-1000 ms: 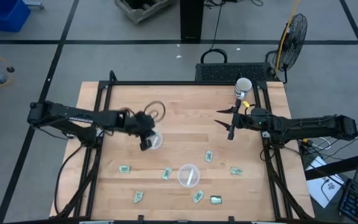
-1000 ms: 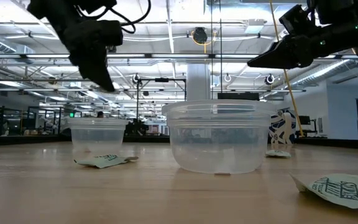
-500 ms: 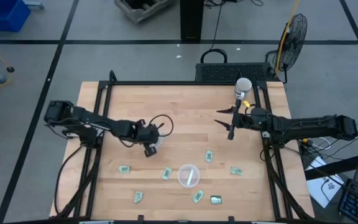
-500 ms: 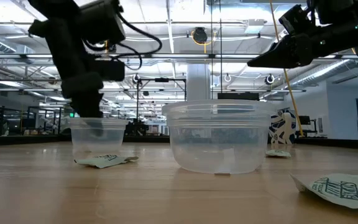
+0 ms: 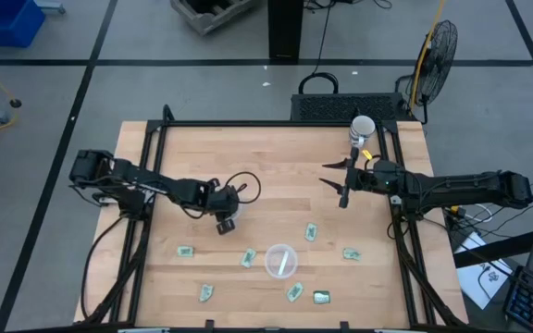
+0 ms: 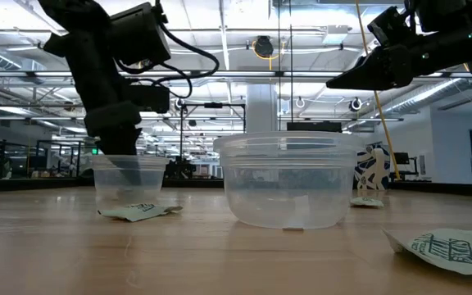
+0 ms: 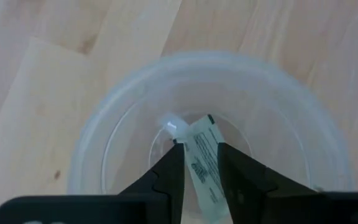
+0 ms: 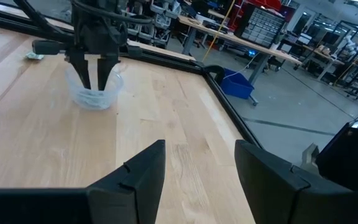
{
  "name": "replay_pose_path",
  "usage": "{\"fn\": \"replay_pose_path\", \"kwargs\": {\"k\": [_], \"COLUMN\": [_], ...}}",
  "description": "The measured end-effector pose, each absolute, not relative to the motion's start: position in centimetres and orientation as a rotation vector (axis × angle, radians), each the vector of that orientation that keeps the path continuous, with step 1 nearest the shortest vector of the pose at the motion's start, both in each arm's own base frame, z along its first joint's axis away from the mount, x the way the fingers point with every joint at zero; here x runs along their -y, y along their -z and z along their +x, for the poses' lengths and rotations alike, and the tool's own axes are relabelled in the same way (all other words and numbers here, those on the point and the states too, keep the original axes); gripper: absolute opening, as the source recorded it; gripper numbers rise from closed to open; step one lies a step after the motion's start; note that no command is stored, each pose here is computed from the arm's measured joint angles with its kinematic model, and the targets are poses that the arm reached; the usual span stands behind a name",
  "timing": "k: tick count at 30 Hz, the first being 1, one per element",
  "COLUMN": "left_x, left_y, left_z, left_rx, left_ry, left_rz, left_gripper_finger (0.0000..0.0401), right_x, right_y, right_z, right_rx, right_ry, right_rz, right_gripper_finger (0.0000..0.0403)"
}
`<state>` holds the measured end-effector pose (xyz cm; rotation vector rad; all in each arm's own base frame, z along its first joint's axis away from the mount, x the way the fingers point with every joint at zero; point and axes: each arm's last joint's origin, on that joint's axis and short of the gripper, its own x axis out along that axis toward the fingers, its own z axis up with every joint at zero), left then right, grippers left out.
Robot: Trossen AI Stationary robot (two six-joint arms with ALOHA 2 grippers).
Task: Pick and place items into bin
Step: Put the white stevia packet into the bottom transparent bin
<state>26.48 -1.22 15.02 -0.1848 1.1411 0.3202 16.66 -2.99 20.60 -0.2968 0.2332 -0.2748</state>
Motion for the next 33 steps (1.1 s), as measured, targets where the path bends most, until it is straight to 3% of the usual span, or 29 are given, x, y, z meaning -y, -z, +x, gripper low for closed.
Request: {"fn": "replay_pose_path", "kwargs": {"k": [5,11,19,25,33], "left_x": [1.3,1.3,0.6,0.0,-0.3], "left_y": [-17.3,-22.6,-28.2,-29.0,-28.8], "left_z": [26.7,26.6,25.4,24.6,24.5], "left_rx": [-1.068,-0.899,-0.635,-0.603,-0.620], "left_ry": [-0.275,-0.199,-0.355,-0.439,-0.441], "left_rz": [-0.203,-0.168,-0.024,0.017,0.011], "left_gripper_finger": [0.0108,0.0108,0.0108,0.0108,0.0108], "right_x": [2.9,2.4,-0.3,-2.5,-3.8], "right_y": [-20.7,-21.2,-21.5,-22.7,-19.6], "right_z": [16.7,16.9,17.8,21.2,23.2], "right_rx": [-0.222,-0.139,-0.151,-0.267,-0.482], "right_ry": [0.249,0.135,-0.064,-0.057,-0.043], "right_rz": [-0.289,-0.193,-0.269,-0.274,-0.244], "right_gripper_finger": [0.0185,0.0185,0.0185,0.0185,0.0185]}}
